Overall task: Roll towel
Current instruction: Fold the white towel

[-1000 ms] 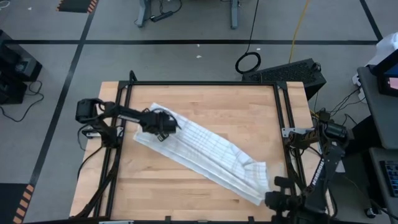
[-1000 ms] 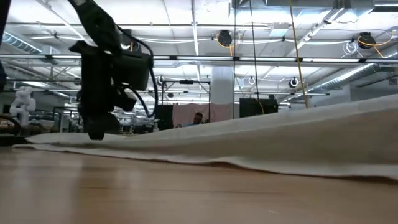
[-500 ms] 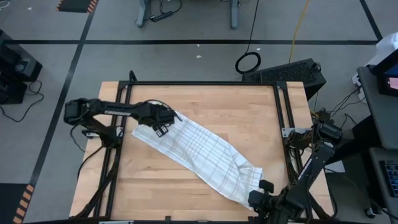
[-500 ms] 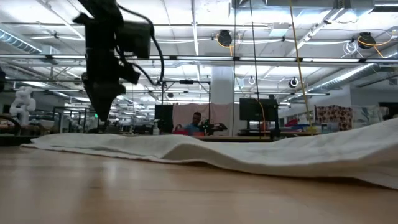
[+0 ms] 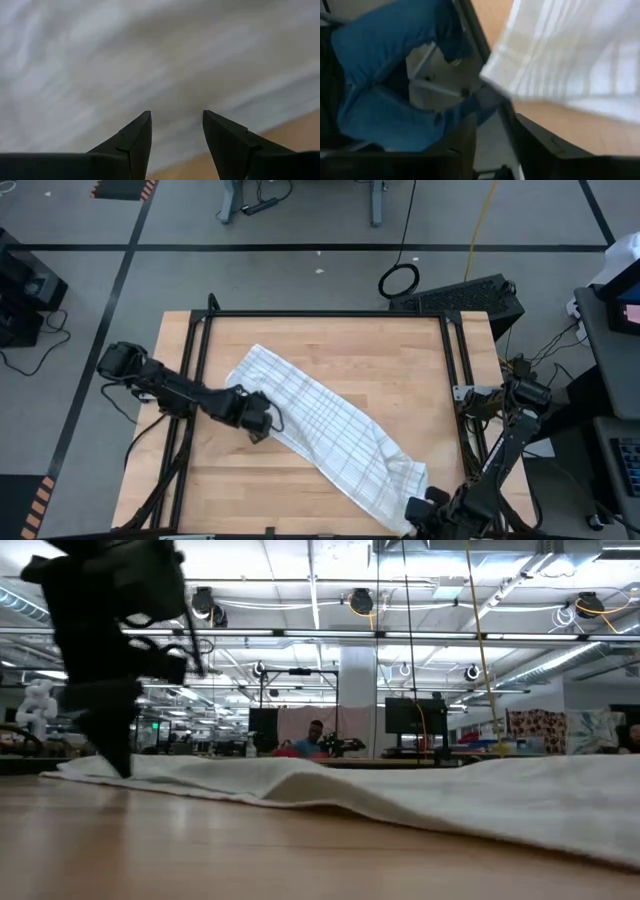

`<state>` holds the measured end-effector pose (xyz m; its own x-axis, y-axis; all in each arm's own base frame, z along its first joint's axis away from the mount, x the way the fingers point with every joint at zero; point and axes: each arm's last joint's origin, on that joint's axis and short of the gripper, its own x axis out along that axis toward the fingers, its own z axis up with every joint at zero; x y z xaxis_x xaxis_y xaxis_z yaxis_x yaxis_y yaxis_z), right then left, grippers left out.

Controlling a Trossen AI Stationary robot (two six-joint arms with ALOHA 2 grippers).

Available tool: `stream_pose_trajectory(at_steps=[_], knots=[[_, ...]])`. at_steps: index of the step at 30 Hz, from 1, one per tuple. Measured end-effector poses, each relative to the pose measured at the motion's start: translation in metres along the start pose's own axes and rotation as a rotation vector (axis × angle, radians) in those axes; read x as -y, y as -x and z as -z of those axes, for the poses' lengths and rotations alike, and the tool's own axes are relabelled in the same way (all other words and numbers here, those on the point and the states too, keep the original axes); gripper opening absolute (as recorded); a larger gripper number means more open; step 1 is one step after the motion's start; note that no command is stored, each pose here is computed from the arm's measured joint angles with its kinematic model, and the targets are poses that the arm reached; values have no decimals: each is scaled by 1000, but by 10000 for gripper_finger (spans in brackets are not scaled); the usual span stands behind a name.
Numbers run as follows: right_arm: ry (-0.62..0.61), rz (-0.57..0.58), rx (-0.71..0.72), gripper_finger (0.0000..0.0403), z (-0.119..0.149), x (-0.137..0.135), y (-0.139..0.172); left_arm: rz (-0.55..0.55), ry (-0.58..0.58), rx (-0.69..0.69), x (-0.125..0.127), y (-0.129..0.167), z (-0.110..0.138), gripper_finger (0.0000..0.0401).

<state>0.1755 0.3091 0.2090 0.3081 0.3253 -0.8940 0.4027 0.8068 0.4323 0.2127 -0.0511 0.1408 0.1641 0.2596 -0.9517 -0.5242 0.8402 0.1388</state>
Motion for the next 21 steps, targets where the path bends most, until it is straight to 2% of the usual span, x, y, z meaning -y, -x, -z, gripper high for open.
stream_pose_trajectory(at_steps=[2, 6, 9, 13, 16, 18, 21], knots=[[-15, -2, -17, 138, 3, 0, 0, -38, -18, -29, -5, -5, 9, 182], [-18, 17, -9, 171, 1, 2, 0, -111, 27, -28, -19, -17, 16, 182], [-20, 159, 73, 183, -15, 16, 0, -164, 59, -19, -28, -21, 14, 182], [-39, 398, 217, 183, -50, 40, 4, -258, 122, 7, -44, -26, 3, 182], [63, 558, 295, 175, -78, 56, 9, -348, 151, 6, -58, -28, -5, 182], [115, 646, 334, 168, -100, 66, 12, -357, 179, -4, -64, -23, -12, 182], [215, 706, 297, 156, -134, 78, 14, -291, 230, -7, -60, -10, -23, 182]])
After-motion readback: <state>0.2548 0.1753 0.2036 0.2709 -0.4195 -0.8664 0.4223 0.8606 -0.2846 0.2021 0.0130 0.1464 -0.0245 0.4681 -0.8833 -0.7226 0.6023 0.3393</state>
